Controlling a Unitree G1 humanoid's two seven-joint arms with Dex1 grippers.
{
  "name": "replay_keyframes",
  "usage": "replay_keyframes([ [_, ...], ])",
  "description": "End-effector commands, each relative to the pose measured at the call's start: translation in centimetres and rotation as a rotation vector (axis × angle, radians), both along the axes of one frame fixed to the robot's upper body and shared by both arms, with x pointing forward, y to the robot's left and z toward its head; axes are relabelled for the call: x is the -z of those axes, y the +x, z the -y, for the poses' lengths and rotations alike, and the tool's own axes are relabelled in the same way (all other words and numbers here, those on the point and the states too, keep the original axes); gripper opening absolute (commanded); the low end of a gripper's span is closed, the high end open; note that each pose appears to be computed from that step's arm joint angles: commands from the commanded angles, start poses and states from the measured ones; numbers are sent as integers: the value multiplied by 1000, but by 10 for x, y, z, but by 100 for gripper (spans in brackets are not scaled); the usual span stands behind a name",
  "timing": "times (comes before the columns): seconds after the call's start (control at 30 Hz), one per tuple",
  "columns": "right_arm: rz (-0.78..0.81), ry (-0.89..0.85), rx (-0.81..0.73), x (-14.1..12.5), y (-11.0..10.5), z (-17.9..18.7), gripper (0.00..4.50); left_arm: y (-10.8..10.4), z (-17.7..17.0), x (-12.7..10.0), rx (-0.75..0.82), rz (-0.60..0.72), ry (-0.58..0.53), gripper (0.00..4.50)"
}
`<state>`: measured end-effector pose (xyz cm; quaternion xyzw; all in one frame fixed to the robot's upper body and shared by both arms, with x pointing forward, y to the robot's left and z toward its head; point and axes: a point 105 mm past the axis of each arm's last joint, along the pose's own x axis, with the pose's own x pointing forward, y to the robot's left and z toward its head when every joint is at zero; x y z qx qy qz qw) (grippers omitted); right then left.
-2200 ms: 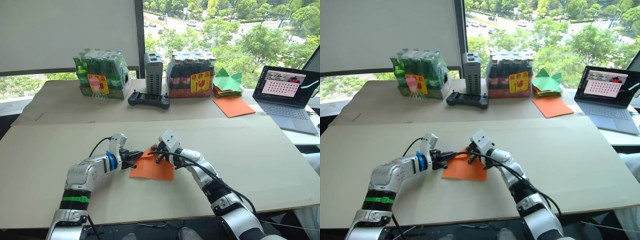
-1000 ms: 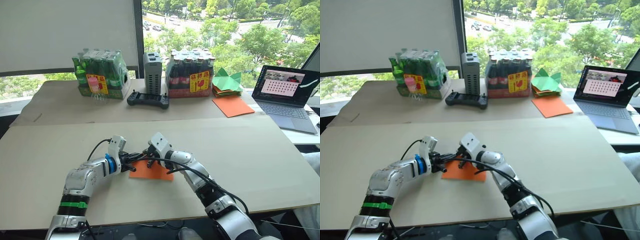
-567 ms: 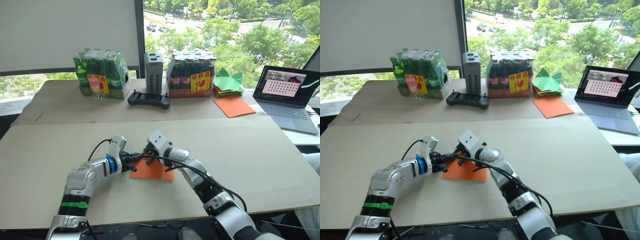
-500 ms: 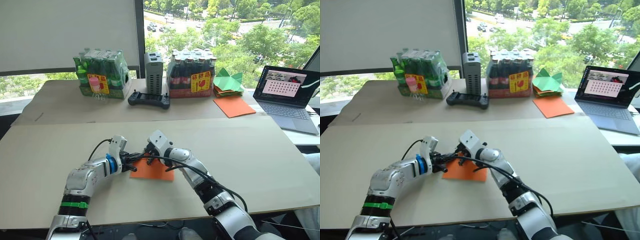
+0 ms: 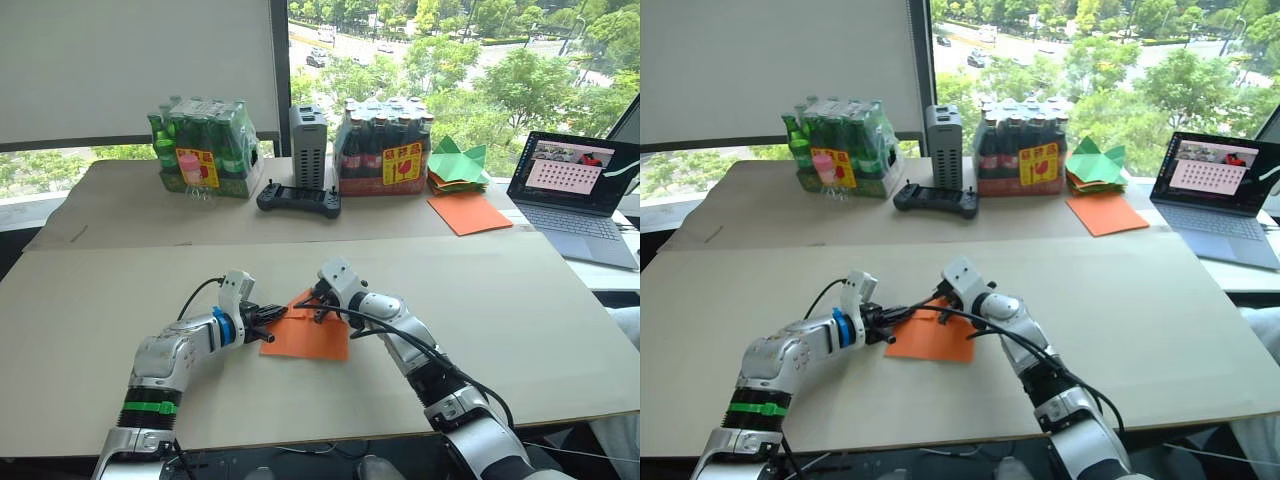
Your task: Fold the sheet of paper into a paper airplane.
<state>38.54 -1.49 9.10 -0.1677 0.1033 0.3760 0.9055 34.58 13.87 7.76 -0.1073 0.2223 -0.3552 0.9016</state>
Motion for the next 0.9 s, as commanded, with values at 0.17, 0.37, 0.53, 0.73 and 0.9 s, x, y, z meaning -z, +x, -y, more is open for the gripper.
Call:
replay_keyframes([
  [0.17, -14, 34, -42, -3, -7, -12, 0, -2, -4, 15, -20, -57, 36, 2],
  [0.37, 56, 116, -71, -27, -7, -21, 0, -5, -5, 17, -21, -62, 36, 2],
  [0.53, 47, 99, -99, -23, -11, -26, 0, -5, -4, 17, -23, -63, 35, 2],
  [0.73, -8, 36, -80, 0, -11, -24, 0, -4, -3, 16, -24, -59, 34, 2],
  [0.9, -23, 24, -30, 6, -3, -16, 0, -5, -4, 17, -25, -60, 35, 2],
])
